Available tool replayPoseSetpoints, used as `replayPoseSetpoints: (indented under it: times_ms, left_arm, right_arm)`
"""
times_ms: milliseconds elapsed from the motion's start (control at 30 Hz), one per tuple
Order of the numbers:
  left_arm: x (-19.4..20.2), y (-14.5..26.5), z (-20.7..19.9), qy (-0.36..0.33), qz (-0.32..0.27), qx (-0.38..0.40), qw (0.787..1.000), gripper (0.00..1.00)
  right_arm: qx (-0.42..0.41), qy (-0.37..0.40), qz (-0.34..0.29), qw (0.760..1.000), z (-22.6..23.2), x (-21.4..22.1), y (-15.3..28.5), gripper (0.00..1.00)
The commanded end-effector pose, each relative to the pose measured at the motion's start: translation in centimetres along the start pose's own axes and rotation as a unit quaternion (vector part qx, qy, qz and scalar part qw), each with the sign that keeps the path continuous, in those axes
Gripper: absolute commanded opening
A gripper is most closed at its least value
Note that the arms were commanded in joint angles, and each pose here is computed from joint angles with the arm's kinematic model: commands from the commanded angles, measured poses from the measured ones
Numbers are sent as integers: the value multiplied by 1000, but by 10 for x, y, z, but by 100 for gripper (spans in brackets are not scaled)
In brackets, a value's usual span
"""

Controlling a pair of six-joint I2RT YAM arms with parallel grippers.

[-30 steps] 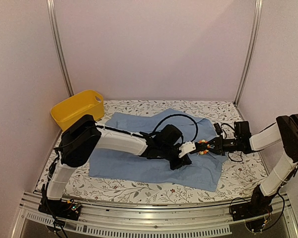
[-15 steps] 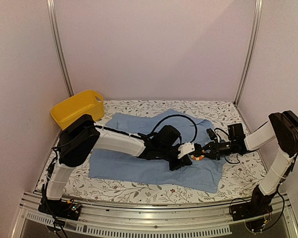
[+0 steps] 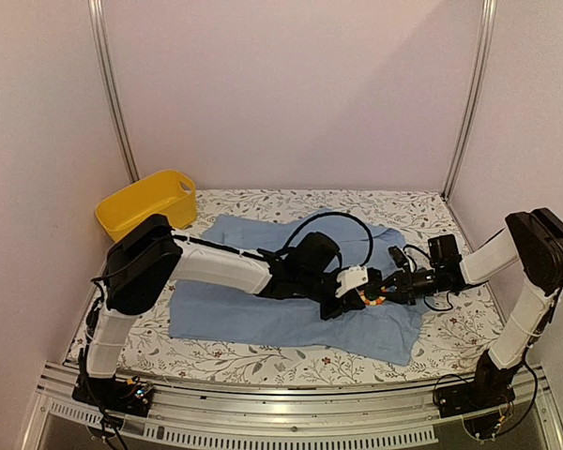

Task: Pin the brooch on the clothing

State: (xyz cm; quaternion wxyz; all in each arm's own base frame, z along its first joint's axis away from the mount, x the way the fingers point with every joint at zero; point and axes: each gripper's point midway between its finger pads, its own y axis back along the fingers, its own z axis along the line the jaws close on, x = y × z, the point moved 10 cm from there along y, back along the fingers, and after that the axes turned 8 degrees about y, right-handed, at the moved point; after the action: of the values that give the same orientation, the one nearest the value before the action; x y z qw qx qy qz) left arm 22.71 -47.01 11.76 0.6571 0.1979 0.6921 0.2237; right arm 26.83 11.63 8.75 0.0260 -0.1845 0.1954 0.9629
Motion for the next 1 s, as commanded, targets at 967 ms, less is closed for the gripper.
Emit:
replayPoseSetpoints:
  times_ms: [967]
  left_arm:
    - [-17, 5, 6, -21, -34, -21, 999, 0]
  right_arm:
    - [-33, 38, 32, 998, 24, 15, -5, 0]
